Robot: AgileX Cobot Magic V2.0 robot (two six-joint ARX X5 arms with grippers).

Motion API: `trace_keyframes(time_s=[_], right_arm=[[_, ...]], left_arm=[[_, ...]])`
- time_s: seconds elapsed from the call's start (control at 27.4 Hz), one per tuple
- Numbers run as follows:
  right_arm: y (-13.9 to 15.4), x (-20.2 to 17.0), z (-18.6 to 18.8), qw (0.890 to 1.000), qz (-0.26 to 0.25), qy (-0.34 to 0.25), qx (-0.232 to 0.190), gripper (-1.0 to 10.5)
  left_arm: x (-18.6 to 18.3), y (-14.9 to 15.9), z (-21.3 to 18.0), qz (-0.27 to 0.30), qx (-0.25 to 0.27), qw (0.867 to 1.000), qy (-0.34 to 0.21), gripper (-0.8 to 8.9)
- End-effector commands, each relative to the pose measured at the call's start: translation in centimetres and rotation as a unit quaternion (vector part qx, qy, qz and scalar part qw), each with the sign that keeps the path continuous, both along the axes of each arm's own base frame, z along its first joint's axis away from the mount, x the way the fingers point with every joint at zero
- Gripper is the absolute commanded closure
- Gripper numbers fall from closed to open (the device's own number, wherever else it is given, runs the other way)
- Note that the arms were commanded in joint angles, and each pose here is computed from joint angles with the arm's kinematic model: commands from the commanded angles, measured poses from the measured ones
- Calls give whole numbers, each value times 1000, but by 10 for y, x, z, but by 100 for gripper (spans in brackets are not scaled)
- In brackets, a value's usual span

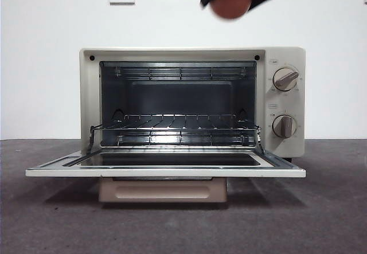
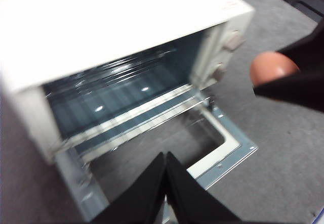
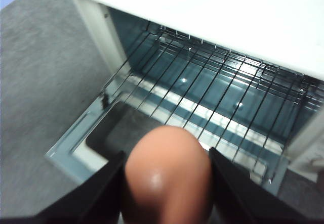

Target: Eggoven

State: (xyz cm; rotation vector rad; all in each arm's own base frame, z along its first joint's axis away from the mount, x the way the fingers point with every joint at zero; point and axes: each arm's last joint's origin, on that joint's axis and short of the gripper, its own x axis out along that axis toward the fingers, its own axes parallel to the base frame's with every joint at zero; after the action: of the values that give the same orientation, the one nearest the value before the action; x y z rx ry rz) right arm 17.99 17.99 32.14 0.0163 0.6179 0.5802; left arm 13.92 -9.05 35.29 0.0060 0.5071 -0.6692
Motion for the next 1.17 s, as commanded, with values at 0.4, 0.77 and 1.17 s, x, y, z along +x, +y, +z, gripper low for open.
trace_keyframes(time_s=[0.4,0.77,1.17], right_arm=[[33,72,-65,998,-23,59,19,944],[44,97,-101,997,-54,56,8,943],[49,96,-114,995,-81,54,-32,911]], left_arm=[[-34,45,-31,24,-63,998,15,807],[-45,52,-39,36,-64,997,32,807],[-46,52,-39,37,-64,997,37,807]])
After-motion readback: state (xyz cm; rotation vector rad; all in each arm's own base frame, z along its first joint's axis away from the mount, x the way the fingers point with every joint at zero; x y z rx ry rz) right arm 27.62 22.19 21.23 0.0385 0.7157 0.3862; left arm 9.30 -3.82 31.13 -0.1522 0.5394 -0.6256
